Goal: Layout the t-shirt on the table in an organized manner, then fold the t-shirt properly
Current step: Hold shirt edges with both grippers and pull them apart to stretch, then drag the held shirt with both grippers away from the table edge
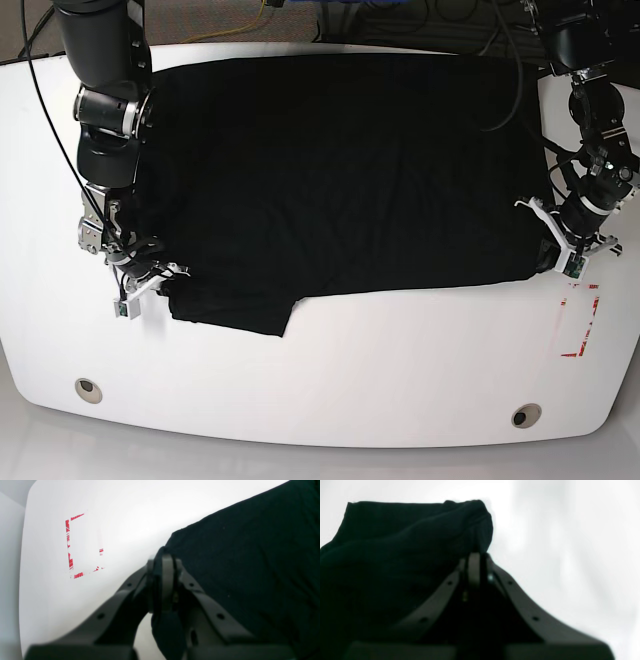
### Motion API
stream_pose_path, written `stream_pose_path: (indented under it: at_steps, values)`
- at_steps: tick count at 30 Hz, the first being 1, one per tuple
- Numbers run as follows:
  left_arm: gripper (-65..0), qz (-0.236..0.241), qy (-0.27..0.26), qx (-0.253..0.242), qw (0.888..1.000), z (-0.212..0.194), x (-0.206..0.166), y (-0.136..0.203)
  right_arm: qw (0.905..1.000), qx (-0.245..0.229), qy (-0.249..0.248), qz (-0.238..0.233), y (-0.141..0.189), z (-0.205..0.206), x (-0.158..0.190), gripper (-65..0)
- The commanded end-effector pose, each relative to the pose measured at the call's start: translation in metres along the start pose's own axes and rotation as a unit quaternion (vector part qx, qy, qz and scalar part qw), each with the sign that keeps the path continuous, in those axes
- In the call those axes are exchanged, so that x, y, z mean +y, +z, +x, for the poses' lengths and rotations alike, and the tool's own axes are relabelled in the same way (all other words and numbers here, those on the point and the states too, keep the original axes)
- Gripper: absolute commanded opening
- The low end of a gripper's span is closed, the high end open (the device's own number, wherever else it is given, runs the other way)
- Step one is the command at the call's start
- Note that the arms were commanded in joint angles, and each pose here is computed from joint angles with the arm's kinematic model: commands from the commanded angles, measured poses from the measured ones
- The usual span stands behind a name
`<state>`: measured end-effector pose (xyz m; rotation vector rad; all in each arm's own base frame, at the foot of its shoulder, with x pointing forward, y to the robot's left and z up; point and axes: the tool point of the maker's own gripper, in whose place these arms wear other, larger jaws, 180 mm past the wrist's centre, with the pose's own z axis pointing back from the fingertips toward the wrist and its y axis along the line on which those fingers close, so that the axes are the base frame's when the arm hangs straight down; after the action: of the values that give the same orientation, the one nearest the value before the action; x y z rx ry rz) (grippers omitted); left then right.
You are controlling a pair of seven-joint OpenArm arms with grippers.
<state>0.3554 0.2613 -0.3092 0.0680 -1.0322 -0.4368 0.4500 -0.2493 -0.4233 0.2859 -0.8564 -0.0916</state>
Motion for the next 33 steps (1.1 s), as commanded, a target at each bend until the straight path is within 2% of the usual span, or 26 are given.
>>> stream_pose_path:
  at_steps: [1, 6, 12, 20, 33]
  values:
    - [-62.7, 0.011, -0.007, -0.030, 0.999, 0.020, 0.010, 0.004, 0.9997, -0.021, 0.008, 0.000, 0.004, 0.024, -0.003, -64.6]
    - [-62.7, 0.019, -0.013, -0.040, 0.999, 0.031, 0.019, 0.004, 0.9992, -0.029, 0.024, -0.014, 0.014, 0.039, -0.017, -65.0]
    - [-62.7, 0.034, -0.025, -0.051, 0.998, 0.046, 0.030, 0.002, 0.9970, -0.035, 0.065, -0.025, 0.030, 0.070, -0.019, -65.0]
    - [-62.7, 0.052, -0.043, -0.049, 0.997, 0.057, 0.042, -0.002, 0.9943, -0.024, 0.098, -0.034, 0.043, 0.090, -0.016, -65.0]
    - [-62.7, 0.053, -0.042, -0.051, 0.996, 0.060, 0.043, -0.003, 0.9872, 0.013, 0.151, -0.051, 0.064, 0.078, -0.010, -65.0]
